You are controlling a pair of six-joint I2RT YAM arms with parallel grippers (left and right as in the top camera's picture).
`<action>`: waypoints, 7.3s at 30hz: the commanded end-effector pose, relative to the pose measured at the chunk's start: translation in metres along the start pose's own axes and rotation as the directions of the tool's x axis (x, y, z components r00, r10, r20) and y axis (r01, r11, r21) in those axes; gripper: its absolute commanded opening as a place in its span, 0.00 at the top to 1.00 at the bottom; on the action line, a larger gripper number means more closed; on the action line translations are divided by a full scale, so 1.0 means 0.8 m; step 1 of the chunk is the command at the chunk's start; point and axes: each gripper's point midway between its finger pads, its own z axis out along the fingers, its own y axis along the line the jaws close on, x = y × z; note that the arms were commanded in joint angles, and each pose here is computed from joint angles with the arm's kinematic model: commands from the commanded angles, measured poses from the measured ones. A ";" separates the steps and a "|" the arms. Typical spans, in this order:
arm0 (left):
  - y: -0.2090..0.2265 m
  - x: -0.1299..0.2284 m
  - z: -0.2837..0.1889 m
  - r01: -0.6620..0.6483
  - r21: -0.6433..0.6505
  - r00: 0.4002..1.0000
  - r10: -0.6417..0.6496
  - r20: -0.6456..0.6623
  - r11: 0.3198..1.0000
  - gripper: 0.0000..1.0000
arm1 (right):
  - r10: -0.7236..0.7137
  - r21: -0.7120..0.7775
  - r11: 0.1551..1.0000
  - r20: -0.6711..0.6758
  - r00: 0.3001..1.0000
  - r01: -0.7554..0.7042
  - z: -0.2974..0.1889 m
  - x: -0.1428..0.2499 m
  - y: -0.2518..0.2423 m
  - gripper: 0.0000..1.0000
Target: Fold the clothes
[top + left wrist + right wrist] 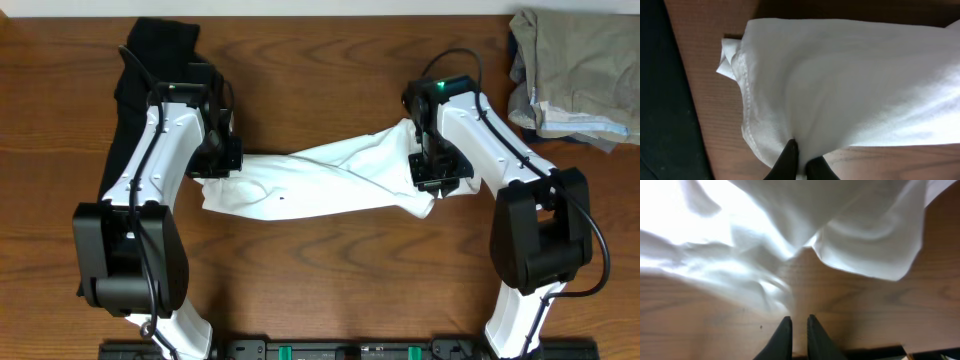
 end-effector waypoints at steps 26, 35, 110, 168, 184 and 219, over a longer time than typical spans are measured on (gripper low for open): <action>0.003 -0.004 -0.002 0.016 -0.003 1.000 -0.016 0.020 1.000 0.94 | -0.126 -0.022 0.989 0.414 0.901 0.148 -0.051 -0.144 0.012 0.37; 0.003 -0.007 -0.002 0.016 -0.002 0.999 -0.016 0.028 1.000 0.94 | -0.369 0.047 0.923 0.388 0.844 0.382 -0.047 -0.135 0.017 0.48; 0.021 -0.189 -0.145 0.047 0.062 0.768 -0.076 0.635 0.997 0.84 | 0.040 -0.300 0.911 0.745 0.666 0.281 -0.194 -0.217 -0.100 0.99; 0.066 -0.220 -0.018 -0.120 -0.013 0.836 0.109 0.537 0.993 0.94 | 0.021 -0.275 0.920 0.744 0.668 0.278 -0.192 -0.218 -0.096 0.99; 0.095 -0.256 -0.094 0.037 -0.069 0.758 0.017 0.652 0.997 0.94 | -0.029 -0.158 0.933 0.863 0.505 0.324 -0.232 -0.252 -0.106 0.99; 0.156 -0.189 -0.108 0.190 -0.049 0.825 -0.132 0.549 0.981 0.94 | -0.026 -0.082 0.840 0.981 0.190 0.537 -0.325 -0.248 -0.118 0.99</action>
